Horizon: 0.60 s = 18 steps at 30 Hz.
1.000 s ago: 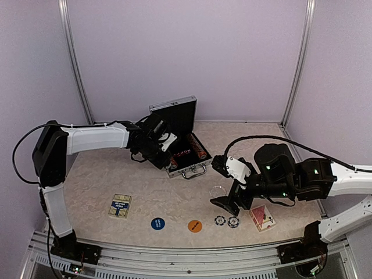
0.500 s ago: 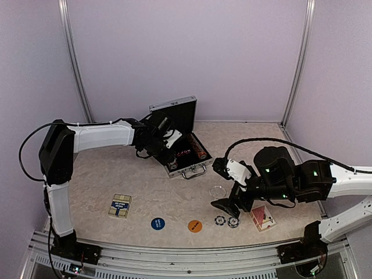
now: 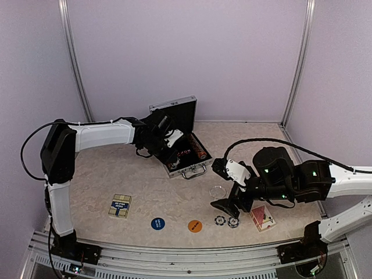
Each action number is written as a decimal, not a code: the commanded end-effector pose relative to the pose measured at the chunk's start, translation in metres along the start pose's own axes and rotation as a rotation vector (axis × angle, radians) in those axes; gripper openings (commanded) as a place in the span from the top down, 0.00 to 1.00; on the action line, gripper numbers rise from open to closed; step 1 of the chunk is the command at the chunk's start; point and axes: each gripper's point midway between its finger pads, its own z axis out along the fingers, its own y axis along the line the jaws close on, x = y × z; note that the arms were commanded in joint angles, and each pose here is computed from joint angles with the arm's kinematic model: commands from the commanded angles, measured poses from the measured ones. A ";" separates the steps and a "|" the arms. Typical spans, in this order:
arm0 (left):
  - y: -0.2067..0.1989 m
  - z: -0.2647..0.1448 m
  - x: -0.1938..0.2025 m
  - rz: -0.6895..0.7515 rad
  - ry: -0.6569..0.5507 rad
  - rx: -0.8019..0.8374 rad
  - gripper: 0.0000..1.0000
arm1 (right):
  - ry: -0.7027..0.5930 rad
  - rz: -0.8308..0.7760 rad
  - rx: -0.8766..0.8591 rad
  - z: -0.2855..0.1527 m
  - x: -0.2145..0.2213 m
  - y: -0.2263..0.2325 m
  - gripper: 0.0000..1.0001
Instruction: Pack up texas hold em set
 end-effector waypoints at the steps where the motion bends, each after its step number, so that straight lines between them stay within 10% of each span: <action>1: 0.005 0.007 -0.002 0.001 -0.002 0.025 1.00 | -0.013 0.015 0.001 0.000 -0.007 -0.001 0.00; 18: 0.018 0.029 0.013 0.037 0.045 -0.034 1.00 | -0.001 0.011 0.003 0.005 -0.008 0.000 0.00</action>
